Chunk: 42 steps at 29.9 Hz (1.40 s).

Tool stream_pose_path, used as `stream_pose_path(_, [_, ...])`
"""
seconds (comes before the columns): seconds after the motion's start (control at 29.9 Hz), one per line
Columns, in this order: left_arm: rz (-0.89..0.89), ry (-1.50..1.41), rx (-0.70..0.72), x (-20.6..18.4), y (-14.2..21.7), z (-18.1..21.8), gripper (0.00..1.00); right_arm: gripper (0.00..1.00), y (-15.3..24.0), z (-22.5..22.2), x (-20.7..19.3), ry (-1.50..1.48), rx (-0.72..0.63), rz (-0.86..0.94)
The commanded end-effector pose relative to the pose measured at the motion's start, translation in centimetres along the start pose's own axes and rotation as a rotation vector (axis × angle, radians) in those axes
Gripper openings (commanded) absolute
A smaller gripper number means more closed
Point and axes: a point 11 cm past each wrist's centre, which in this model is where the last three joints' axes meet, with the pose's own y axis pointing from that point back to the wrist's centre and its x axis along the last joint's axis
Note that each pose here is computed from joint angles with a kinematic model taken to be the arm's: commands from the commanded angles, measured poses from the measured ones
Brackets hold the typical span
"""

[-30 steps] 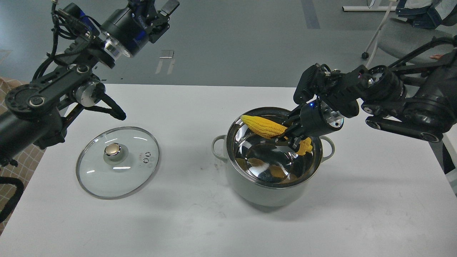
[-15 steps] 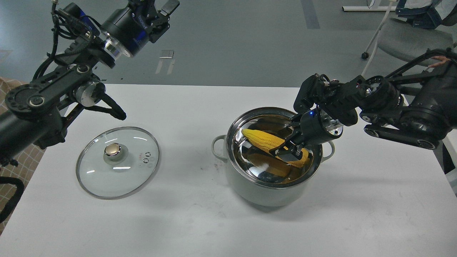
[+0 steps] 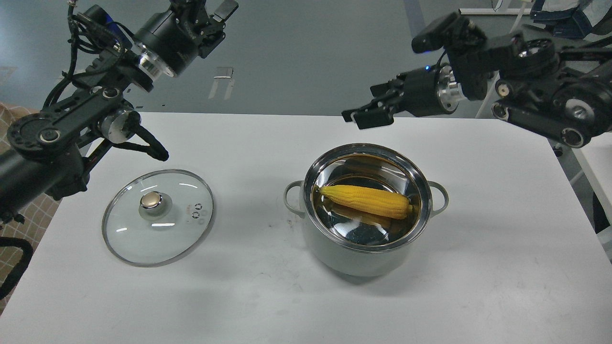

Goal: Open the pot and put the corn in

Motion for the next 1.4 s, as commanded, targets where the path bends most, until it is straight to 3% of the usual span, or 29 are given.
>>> stream_pose_path(0.0, [0.008,0.007,-0.001,0.1,0.0,-0.1,0.98,1.00,2.1,3.1,4.2,-0.135,-0.064,0.204])
stream_pose_path(0.17, [0.033,0.028,0.015,0.6,0.2,-1.0,0.98,1.00,5.0,8.1,5.5,-0.324,-0.154,0.480])
stream_pose_path(0.3, [0.078,0.084,0.035,0.2,-0.5,-3.0,0.98,1.00,4.2,10.0,3.3,-0.612,-0.128,0.722])
stream_pose_path(0.47, [0.120,0.188,0.043,0.0,-0.8,-4.7,0.98,1.00,4.2,12.1,-0.2,-0.876,-0.125,0.855])
stream_pose_path(0.77, [0.056,0.502,0.125,-1.1,0.6,-7.3,0.98,1.00,5.2,13.4,-3.8,-1.437,0.132,1.092])
stream_pose_path(0.97, [0.054,0.568,0.099,-1.4,1.1,-7.6,0.98,1.00,4.2,11.6,-3.8,-1.536,0.257,1.105])
stream_pose_path(1.37, [0.069,0.584,0.071,-1.1,1.3,-7.3,0.98,1.00,4.5,11.7,-4.0,-1.536,0.253,1.111])
